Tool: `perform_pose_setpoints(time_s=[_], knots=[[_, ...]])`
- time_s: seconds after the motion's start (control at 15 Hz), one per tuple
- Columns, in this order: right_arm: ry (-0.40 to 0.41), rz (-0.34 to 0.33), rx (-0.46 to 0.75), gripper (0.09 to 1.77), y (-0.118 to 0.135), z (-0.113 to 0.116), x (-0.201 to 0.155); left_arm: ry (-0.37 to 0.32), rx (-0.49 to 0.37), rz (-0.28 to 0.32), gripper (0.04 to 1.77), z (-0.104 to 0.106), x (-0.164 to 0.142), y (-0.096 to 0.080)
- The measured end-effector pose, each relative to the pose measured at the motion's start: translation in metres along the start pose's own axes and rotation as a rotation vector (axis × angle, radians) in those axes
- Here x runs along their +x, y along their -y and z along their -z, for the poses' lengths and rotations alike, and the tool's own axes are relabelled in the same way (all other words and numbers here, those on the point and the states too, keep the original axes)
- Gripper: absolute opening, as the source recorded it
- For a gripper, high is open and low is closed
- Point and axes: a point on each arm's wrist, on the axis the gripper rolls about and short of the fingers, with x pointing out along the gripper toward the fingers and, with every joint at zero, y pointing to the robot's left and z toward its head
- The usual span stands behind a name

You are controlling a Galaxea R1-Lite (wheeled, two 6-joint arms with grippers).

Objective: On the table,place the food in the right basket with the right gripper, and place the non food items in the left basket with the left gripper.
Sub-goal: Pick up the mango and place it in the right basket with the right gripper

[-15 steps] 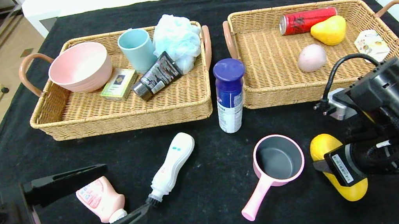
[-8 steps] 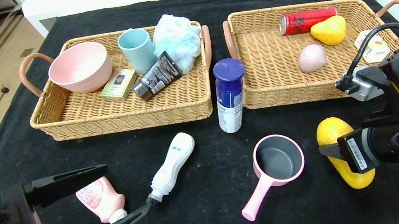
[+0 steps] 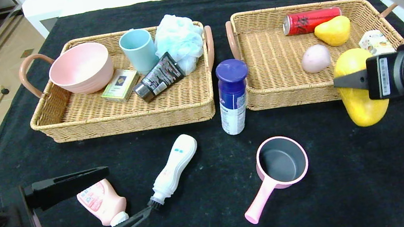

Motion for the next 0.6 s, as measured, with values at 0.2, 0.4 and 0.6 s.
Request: perform_pose_setpoints(time_s=[0.2,0.4,0.6], knots=[[0.077,0.002,0.028,0.96,-0.001,-0.027,0.002,0.0,0.0,0.0,1.72,0.0,0.0,0.0],[0.108,0.005,0.037,0.96,-0.007,-0.043,0.016,0.003,0.0,-0.001,1.72,-0.001,0.0,0.0],[0.147,0.011,0.053,0.96,-0.012,-0.059,0.037,0.005,0.0,-0.001,1.72,-0.001,-0.001,0.0]])
